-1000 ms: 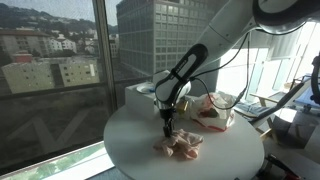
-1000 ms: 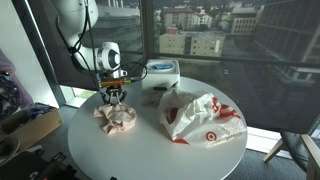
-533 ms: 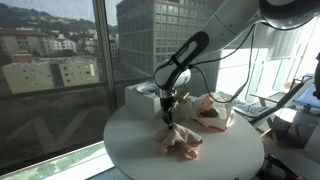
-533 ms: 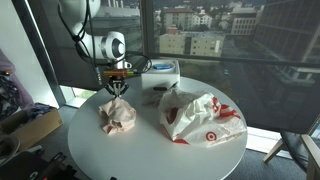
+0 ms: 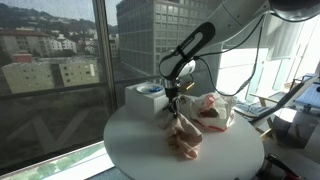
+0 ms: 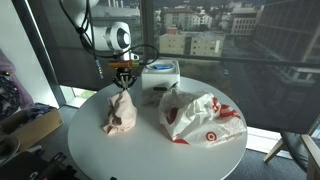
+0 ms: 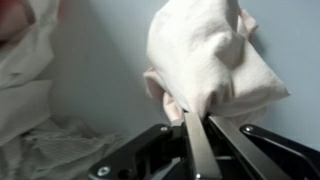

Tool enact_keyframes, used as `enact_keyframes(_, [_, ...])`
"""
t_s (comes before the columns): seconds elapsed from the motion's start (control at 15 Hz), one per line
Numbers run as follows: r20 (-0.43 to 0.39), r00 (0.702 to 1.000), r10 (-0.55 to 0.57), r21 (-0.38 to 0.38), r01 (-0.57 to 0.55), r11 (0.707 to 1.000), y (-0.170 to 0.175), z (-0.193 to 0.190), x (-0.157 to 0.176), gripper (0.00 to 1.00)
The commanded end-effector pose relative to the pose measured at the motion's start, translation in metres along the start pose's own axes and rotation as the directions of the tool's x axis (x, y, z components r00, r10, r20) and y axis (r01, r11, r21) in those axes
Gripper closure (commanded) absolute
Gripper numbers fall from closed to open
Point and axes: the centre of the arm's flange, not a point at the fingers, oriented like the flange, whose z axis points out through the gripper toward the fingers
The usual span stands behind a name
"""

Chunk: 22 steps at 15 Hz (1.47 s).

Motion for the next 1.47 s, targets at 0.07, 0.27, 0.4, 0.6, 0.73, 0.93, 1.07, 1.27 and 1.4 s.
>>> enact_keyframes(0.07, [-0.049, 0.989, 0.139, -0.198, -0.146, 0.969, 0.036, -0.073, -0.046, 0.98])
enact_keyframes(0.27, [-0.115, 0.965, 0.236, -0.279, -0.259, 0.925, 0.063, -0.113, -0.07, 0.98])
enact_keyframes(0.4, [-0.168, 0.939, 0.3, -0.305, -0.338, 0.89, 0.076, -0.14, -0.089, 0.98])
enact_keyframes(0.6, [-0.247, 0.896, 0.369, -0.332, -0.436, 0.836, 0.084, -0.178, -0.12, 0.98])
enact_keyframes(0.73, [-0.299, 0.863, 0.407, -0.353, -0.496, 0.794, 0.089, -0.202, -0.139, 0.98])
enact_keyframes(0.93, [-0.367, 0.812, 0.454, -0.375, -0.576, 0.727, 0.102, -0.228, -0.157, 0.98])
enact_keyframes(1.07, [-0.393, 0.785, 0.479, -0.369, -0.612, 0.7, 0.113, -0.232, -0.16, 0.98])
enact_keyframes(1.27, [-0.417, 0.752, 0.51, -0.374, -0.653, 0.658, 0.126, -0.23, -0.159, 0.98])
enact_keyframes(1.4, [-0.436, 0.731, 0.525, -0.382, -0.678, 0.628, 0.13, -0.236, -0.166, 0.98])
